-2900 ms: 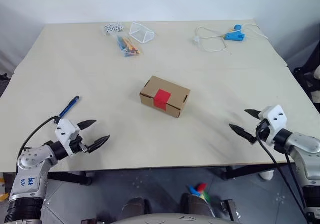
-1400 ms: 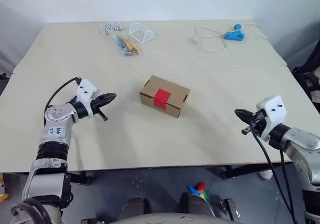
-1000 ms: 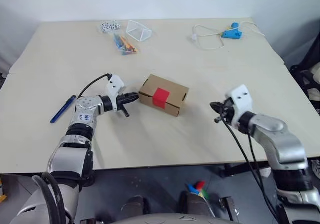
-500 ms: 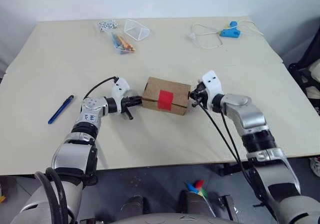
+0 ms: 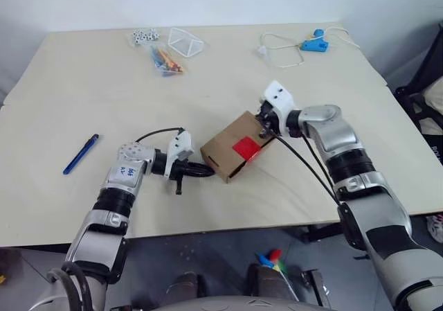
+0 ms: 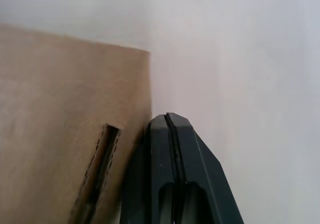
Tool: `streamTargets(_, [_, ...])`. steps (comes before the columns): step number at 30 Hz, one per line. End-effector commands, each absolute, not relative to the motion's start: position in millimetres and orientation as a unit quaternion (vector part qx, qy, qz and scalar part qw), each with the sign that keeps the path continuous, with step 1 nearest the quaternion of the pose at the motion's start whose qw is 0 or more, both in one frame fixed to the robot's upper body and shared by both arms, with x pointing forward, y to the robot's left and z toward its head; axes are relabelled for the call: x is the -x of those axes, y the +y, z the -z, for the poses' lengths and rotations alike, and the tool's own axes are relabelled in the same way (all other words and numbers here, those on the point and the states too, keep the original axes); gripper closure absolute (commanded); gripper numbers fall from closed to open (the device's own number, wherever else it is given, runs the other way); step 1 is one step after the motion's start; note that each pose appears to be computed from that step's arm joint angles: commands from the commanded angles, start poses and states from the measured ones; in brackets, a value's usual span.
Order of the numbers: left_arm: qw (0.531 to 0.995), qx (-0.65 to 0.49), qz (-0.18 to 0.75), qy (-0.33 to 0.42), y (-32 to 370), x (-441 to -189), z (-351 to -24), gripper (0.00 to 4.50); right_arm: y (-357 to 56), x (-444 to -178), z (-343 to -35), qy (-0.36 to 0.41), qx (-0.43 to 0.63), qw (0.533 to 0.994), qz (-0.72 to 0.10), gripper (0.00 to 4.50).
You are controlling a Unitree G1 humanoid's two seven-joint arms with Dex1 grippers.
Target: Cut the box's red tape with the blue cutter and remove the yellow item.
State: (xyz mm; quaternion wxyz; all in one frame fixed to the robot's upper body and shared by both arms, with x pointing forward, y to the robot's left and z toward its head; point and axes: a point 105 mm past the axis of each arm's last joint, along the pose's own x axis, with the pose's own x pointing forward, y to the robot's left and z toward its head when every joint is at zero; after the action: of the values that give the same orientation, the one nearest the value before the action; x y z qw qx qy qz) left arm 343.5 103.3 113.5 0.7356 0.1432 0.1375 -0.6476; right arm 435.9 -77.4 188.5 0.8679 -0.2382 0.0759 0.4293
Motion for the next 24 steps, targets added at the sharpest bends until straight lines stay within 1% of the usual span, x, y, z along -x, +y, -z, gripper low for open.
streamTargets(1, [0.745, -0.136, 0.645, 0.100, 91.1, -341.7, -133.6, 4.49, -47.9, -431.6, -188.3, 0.036, 0.253, 0.848, -0.465, 4.50])
streamTargets(4, [0.765, -0.129, 0.623, 0.099, 99.9, -343.7, -135.1, 4.49, -50.0, -438.6, -195.8, 0.001, 0.266, 0.858, -0.439, 4.50])
streamTargets(8, [0.788, -0.125, 0.593, 0.107, 118.1, -345.0, -132.6, 4.49, -64.3, -448.8, -210.1, -0.039, 0.287, 0.875, -0.389, 4.50])
streamTargets(11, [0.807, -0.119, 0.565, 0.120, 138.2, -344.0, -130.6, 4.49, -88.1, -459.0, -233.2, -0.097, 0.313, 0.894, -0.304, 4.50])
streamTargets(12, [0.812, -0.115, 0.558, 0.122, 143.3, -343.2, -131.7, 4.49, -95.9, -461.6, -238.2, -0.103, 0.317, 0.900, -0.281, 4.50])
streamTargets(17, [0.837, -0.118, 0.519, 0.130, 167.3, -349.6, -137.0, 4.49, -114.6, -456.0, -256.6, -0.122, 0.295, 0.911, -0.260, 4.50])
streamTargets(19, [0.847, -0.132, 0.501, 0.120, 175.6, -358.6, -140.1, 4.49, -125.3, -450.3, -258.6, -0.104, 0.285, 0.918, -0.254, 4.50])
streamTargets(20, [0.856, -0.138, 0.487, 0.101, 176.5, -367.9, -144.4, 4.49, -131.4, -443.8, -255.7, -0.079, 0.274, 0.924, -0.255, 4.50])
streamTargets(22, [0.870, -0.137, 0.469, 0.067, 172.7, -384.7, -153.1, 4.49, -137.6, -424.7, -245.0, -0.024, 0.253, 0.929, -0.268, 4.50])
streamTargets(24, [0.876, -0.127, 0.463, 0.039, 165.0, -396.5, -160.7, 4.49, -137.2, -400.2, -234.7, 0.014, 0.248, 0.924, -0.292, 4.50])
